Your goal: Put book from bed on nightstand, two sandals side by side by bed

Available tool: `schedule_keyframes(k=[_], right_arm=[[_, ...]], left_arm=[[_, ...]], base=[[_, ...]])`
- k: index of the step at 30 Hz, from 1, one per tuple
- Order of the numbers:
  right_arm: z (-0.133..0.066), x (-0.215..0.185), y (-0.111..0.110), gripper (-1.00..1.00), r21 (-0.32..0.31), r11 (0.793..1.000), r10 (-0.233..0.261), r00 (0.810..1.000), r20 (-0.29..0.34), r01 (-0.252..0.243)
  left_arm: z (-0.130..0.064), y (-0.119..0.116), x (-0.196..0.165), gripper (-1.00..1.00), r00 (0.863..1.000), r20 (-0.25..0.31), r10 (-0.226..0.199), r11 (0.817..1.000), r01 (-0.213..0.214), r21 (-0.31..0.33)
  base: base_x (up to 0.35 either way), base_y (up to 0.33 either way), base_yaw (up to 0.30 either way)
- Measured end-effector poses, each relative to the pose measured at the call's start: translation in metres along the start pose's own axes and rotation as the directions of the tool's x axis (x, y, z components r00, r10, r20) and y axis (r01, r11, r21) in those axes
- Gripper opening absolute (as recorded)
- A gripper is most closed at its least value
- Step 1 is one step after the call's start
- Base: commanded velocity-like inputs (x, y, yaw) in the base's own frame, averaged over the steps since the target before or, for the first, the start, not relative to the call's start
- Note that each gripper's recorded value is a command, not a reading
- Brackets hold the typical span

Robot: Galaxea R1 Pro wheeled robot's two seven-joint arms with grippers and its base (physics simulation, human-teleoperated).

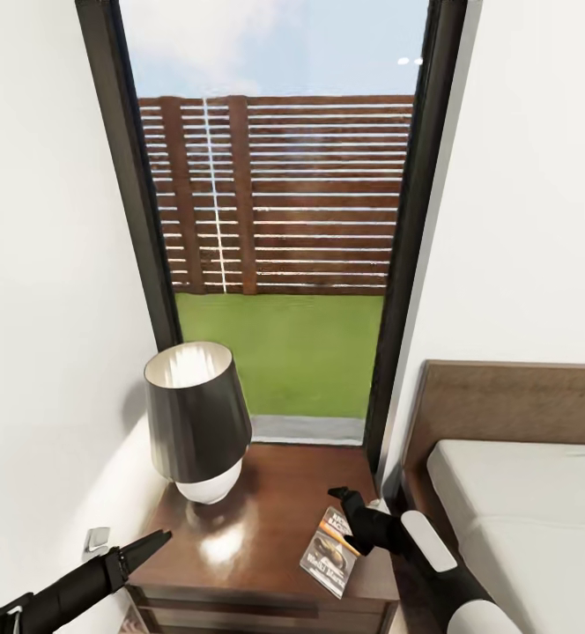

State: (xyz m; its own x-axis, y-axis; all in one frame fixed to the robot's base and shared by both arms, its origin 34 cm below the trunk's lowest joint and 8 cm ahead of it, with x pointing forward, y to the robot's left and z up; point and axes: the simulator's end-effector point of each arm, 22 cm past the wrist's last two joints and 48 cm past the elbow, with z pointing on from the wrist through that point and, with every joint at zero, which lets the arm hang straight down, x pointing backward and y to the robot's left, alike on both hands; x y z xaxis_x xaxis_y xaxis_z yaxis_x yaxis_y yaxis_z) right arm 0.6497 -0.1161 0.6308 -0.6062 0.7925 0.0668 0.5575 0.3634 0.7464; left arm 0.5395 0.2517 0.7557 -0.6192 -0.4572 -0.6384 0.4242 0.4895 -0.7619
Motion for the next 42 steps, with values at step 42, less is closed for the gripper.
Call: schedule_keyframes(k=[42], right_arm=[[-0.084, 0.044, -0.211, 1.0, 0.522, 0.826, -0.138, 0.975, -0.174, 0.211]], left_arm=[[-0.062, 0.064, 0.104, 1.0, 0.931, -0.363, -0.023, 0.951, -0.092, -0.295]], base=[[0.0, 0.0, 0.0]])
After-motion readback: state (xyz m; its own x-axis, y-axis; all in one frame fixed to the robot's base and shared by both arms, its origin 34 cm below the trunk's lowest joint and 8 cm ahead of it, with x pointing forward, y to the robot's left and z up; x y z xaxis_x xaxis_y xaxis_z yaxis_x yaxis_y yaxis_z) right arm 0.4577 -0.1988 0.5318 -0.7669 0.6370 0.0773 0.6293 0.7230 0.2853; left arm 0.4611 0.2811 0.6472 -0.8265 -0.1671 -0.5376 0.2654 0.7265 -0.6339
